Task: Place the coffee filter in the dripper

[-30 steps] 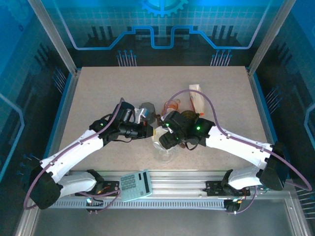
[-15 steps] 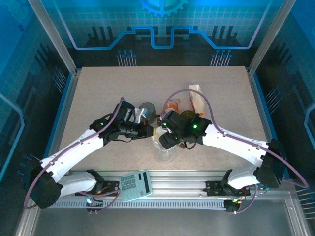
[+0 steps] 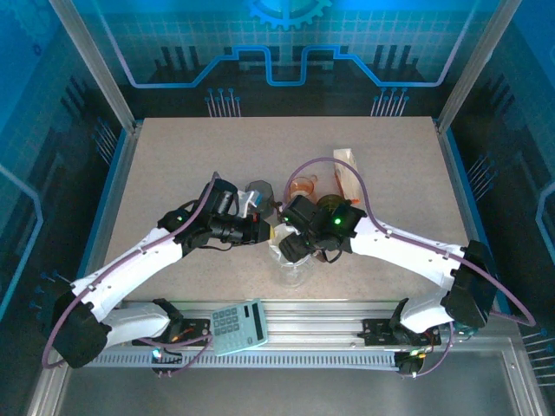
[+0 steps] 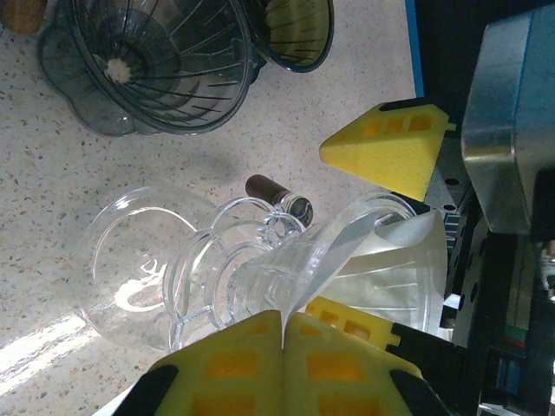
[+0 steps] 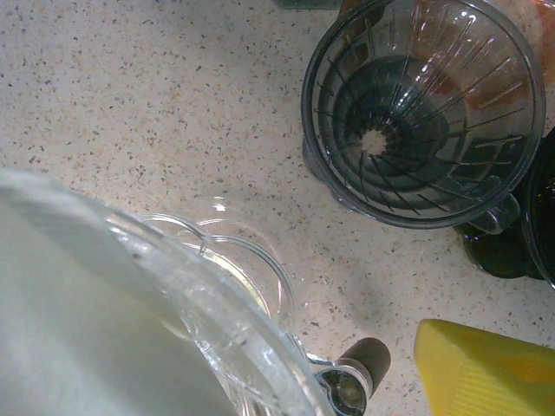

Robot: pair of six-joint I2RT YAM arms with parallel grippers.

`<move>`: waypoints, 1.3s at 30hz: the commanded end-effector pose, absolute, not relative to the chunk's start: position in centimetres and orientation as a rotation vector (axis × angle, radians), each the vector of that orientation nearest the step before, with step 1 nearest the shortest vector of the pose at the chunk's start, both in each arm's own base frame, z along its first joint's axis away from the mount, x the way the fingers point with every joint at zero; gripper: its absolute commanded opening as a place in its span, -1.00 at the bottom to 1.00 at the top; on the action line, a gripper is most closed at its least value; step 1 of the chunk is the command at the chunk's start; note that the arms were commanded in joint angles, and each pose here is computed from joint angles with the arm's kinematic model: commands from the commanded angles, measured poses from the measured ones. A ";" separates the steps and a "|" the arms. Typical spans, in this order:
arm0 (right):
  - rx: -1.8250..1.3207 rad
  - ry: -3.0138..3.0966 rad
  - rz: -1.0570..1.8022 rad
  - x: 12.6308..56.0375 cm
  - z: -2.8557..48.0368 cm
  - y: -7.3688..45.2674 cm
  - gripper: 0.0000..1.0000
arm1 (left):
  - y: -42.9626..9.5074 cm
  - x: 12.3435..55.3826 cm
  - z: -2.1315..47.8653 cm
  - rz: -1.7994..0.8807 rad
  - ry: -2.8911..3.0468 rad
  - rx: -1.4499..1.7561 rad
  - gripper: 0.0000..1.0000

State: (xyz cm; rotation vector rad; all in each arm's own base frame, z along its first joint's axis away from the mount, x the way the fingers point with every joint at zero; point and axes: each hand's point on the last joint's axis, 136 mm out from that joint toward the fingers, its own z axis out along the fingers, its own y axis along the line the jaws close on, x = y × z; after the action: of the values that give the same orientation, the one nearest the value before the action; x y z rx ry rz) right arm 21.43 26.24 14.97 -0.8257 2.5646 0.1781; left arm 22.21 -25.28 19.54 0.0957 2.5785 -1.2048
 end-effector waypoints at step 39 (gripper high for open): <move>-0.591 2.304 0.293 20.7 24.3 21.7 0.67 | -24.8 22.6 21.5 -1.208 2.497 0.078 0.07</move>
State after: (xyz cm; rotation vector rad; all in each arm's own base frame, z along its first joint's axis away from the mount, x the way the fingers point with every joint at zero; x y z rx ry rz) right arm 20.73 22.19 23.74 -0.6340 2.3222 0.2876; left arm 22.38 -24.91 20.28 0.0847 2.5444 -1.1913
